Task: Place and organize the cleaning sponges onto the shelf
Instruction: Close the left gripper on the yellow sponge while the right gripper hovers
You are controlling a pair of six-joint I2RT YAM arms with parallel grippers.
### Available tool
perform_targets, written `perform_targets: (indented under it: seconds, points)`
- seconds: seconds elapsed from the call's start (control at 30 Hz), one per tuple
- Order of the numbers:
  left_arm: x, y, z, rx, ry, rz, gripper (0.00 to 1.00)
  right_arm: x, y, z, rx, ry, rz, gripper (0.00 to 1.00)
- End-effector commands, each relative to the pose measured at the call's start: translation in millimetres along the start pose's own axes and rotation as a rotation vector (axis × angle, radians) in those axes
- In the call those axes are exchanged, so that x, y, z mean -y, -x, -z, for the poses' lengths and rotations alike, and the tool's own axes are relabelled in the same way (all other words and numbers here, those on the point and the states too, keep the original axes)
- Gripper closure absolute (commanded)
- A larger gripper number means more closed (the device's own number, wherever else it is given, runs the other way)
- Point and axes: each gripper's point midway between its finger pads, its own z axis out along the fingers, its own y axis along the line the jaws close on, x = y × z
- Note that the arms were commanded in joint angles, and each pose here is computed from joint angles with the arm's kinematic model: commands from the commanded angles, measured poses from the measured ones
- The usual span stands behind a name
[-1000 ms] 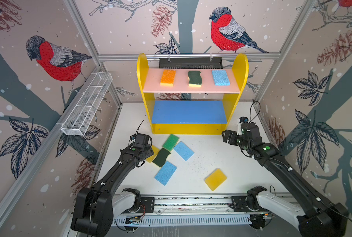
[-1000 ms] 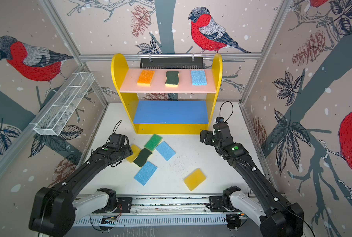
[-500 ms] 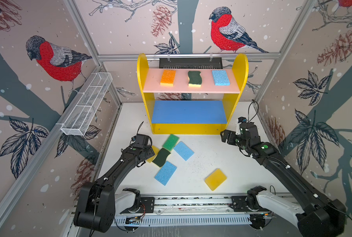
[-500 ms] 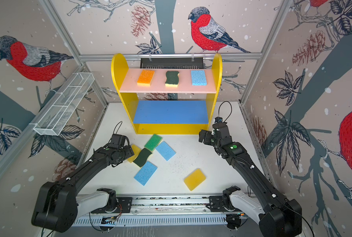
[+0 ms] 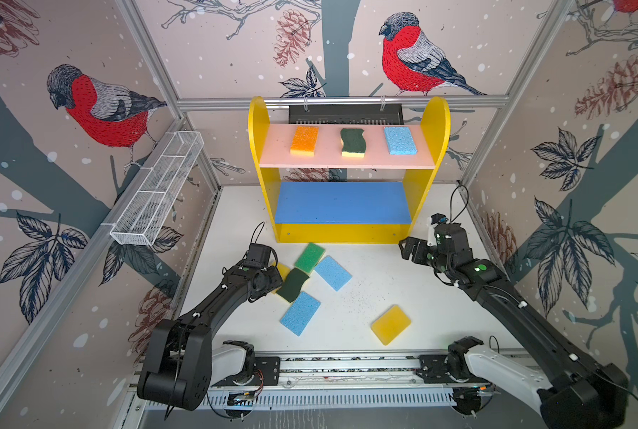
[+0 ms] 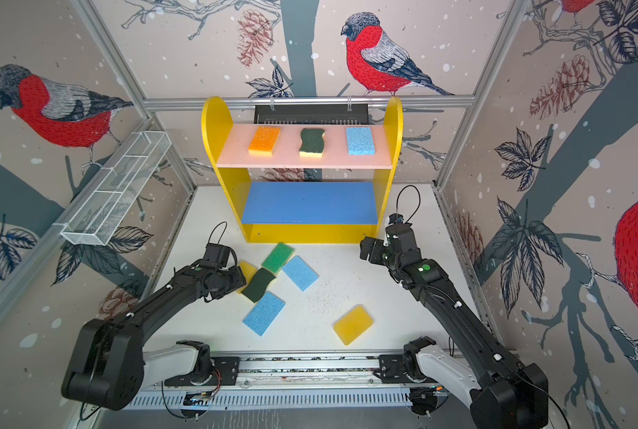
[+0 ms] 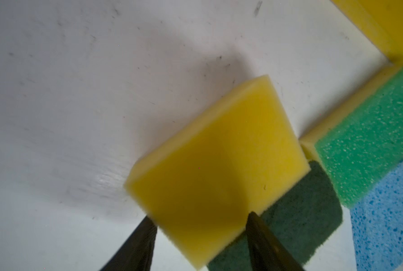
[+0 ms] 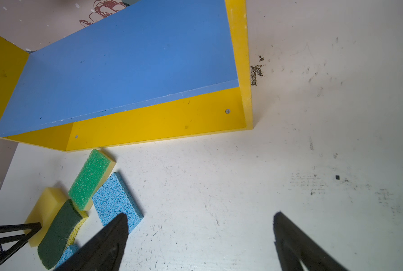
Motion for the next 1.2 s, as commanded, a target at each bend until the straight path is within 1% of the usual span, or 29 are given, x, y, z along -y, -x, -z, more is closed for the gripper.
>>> perform_targets:
  seconds: [0.0,0.1,0.3,0.43,0.53,0.63,0.83,0.93,1.07,1.17]
  points:
    - [11,4,4,0.015,-0.057,-0.026,0.38,0,1,1,0.007,0.005,-0.014,0.04]
    - [16,6,7,0.027,-0.084,-0.028,0.38,1,-1,1,0.007,-0.001,-0.014,0.04]
    - [27,3,-5,-0.015,-0.135,-0.03,0.4,3,-7,-2,-0.01,0.001,-0.02,0.04]
    - [34,8,-4,0.004,-0.163,-0.038,0.4,6,-9,-2,-0.007,-0.015,-0.015,0.04]
    - [37,13,-3,0.01,-0.157,-0.048,0.4,7,-8,-1,-0.001,-0.018,-0.012,0.04]
    - [41,15,-6,0.0,-0.143,-0.073,0.4,7,-8,-1,-0.003,-0.016,-0.01,0.04]
    - [65,13,-7,-0.023,-0.152,-0.16,0.38,12,-12,0,-0.005,-0.034,-0.007,0.05]
    - [68,16,-1,-0.021,-0.119,-0.212,0.35,14,-11,2,0.001,-0.04,-0.007,0.05]
    - [59,27,13,0.012,-0.041,-0.274,0.32,14,-9,4,0.009,-0.04,-0.007,0.04]
    - [54,32,21,0.037,-0.007,-0.293,0.28,15,-11,3,0.005,-0.039,-0.009,0.05]
